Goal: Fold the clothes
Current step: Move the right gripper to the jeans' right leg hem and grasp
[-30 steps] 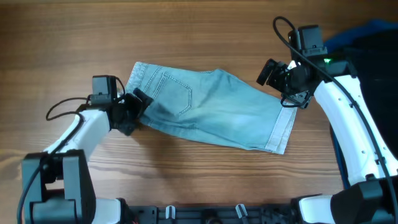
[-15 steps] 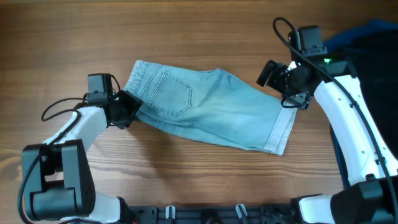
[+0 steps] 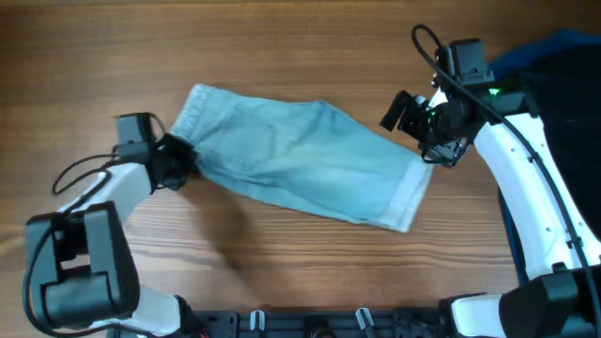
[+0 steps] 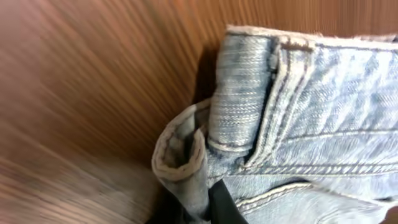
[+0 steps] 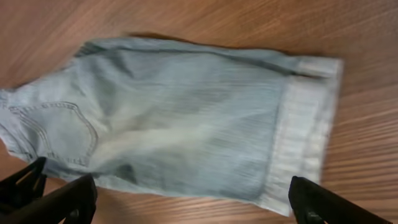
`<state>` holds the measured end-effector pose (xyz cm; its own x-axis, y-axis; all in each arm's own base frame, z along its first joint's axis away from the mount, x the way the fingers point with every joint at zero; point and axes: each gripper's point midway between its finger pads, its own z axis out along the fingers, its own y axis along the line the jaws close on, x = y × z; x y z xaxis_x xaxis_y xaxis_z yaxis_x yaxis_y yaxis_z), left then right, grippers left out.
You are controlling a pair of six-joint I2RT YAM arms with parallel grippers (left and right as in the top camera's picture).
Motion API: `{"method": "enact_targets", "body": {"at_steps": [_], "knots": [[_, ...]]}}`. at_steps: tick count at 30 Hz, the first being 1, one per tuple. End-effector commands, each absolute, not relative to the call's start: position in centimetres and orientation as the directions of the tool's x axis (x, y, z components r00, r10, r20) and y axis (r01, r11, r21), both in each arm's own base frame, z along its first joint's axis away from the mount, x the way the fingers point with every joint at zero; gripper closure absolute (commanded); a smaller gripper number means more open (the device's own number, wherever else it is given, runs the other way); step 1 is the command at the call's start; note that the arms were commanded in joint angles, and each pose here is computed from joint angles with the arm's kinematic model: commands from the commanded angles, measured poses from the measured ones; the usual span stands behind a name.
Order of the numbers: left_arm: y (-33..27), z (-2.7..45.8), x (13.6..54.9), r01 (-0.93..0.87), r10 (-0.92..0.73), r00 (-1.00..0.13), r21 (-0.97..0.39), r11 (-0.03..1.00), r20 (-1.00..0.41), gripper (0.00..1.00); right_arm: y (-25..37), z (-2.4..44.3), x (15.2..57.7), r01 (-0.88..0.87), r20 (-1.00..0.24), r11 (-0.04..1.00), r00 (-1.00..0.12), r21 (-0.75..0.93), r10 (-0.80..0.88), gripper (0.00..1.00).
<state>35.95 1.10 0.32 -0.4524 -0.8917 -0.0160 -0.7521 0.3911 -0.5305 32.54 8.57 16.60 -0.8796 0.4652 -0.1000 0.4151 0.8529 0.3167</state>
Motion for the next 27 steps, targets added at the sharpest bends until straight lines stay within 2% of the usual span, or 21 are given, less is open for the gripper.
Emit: {"method": "enact_targets", "body": {"at_steps": [1, 3, 5, 7, 9, 10, 11, 12, 21, 27], "knots": [[6.0, -0.9, 34.6, -0.839, -0.960, -0.279, -0.487, 0.242, 0.003, 0.96, 9.1, 16.0, 31.3, 0.391, -0.051, 0.866, -0.903, 0.311, 0.426, 0.00], [7.0, -0.9, 34.3, -0.844, -0.968, -0.252, -0.494, 0.208, 0.022, 0.96, 9.4, 16.0, 31.0, 0.368, -0.046, 0.879, -0.916, 0.304, 0.399, 0.12], [7.6, -1.0, 34.0, -0.852, -0.972, -0.231, -0.489, 0.186, 0.033, 0.96, 10.1, 15.7, 30.6, 0.348, -0.042, 0.888, -0.925, 0.301, 0.377, 0.30], [7.4, -1.1, 33.6, -0.859, -0.972, -0.232, -0.479, 0.183, 0.046, 0.96, 11.7, 14.3, 30.3, 0.305, -0.045, 0.902, -0.942, 0.305, 0.333, 0.42], [6.8, -1.1, 33.4, -0.861, -0.967, -0.242, -0.477, 0.177, 0.077, 0.96, 13.5, 12.2, 29.9, 0.280, -0.043, 0.906, -0.950, 0.319, 0.309, 0.63], [6.4, -1.1, 33.2, -0.861, -0.963, -0.249, -0.479, 0.173, 0.101, 0.96, 14.2, 10.7, 29.7, 0.286, -0.035, 0.903, -0.949, 0.320, 0.313, 0.84], [6.1, -1.1, 33.1, -0.861, -0.960, -0.254, -0.479, 0.169, 0.118, 0.96, 14.5, 9.5, 29.7, 0.301, -0.027, 0.899, -0.945, 0.320, 0.326, 0.92], [5.7, -1.1, 32.9, -0.863, -0.955, -0.260, -0.478, 0.164, 0.141, 0.96, 14.7, 8.5, 30.0, 0.307, -0.021, 0.897, -0.944, 0.317, 0.330, 0.96], [4.7, -1.7, 30.8, -0.902, -0.946, -0.248, -0.405, 0.147, 0.209, 0.96, 15.4, 1.4, 31.5, 0.273, 0.048, 0.923, -0.962, 0.271, 0.270, 0.96], [2.9, -1.8, 30.5, -0.903, -0.931, -0.291, -0.385, 0.190, 0.222, 0.96, 12.5, -0.5, 32.0, 0.319, 0.063, 0.924, -0.948, 0.210, 0.313, 0.95]]}}
